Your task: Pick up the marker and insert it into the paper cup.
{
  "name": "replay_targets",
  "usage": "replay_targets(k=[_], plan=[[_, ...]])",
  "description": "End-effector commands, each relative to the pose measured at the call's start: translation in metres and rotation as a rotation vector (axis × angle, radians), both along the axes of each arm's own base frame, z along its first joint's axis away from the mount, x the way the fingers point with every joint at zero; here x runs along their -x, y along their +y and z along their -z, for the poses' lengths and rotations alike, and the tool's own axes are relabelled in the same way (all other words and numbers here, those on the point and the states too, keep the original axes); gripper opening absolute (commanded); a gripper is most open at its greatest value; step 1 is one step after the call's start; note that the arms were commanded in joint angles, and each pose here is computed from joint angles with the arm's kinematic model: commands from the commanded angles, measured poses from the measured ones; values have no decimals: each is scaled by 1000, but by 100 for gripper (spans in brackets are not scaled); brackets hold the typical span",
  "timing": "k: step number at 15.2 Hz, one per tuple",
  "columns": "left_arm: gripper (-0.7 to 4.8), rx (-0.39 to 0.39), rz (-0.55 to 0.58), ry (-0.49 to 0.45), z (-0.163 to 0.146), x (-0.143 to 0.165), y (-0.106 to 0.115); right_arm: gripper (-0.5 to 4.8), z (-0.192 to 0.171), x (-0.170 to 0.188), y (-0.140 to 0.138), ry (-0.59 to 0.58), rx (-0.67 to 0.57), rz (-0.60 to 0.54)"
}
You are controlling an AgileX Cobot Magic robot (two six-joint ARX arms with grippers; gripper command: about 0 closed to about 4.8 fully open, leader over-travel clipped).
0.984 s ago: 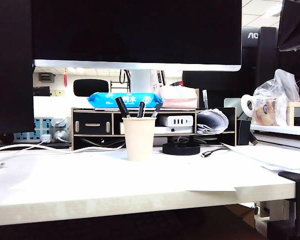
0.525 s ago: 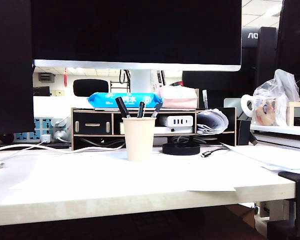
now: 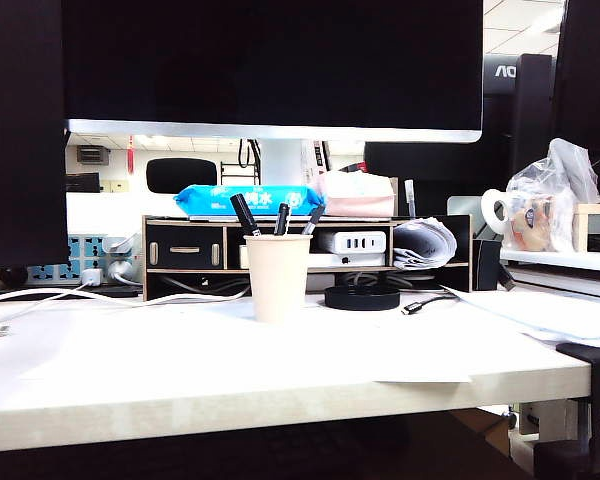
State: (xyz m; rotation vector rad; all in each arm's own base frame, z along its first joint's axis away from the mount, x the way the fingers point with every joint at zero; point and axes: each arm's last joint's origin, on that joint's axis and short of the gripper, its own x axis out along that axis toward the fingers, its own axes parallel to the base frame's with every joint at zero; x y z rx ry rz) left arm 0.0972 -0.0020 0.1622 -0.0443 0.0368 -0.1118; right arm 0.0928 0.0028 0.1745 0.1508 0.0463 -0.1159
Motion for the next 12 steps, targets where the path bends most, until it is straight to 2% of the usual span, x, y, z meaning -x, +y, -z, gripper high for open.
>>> replay_targets(k=[1,9,12], plan=[[-4,-2,3,-12,-1,0,0,-1,8,-2,-1,1,-24,6],[-5,-2,3,-12,-1,0,0,-1,15,-4,0,6,-25,-13],[-5,-2,3,-12,-1,0,0,-1,15,-4,2,7,-28,-70]])
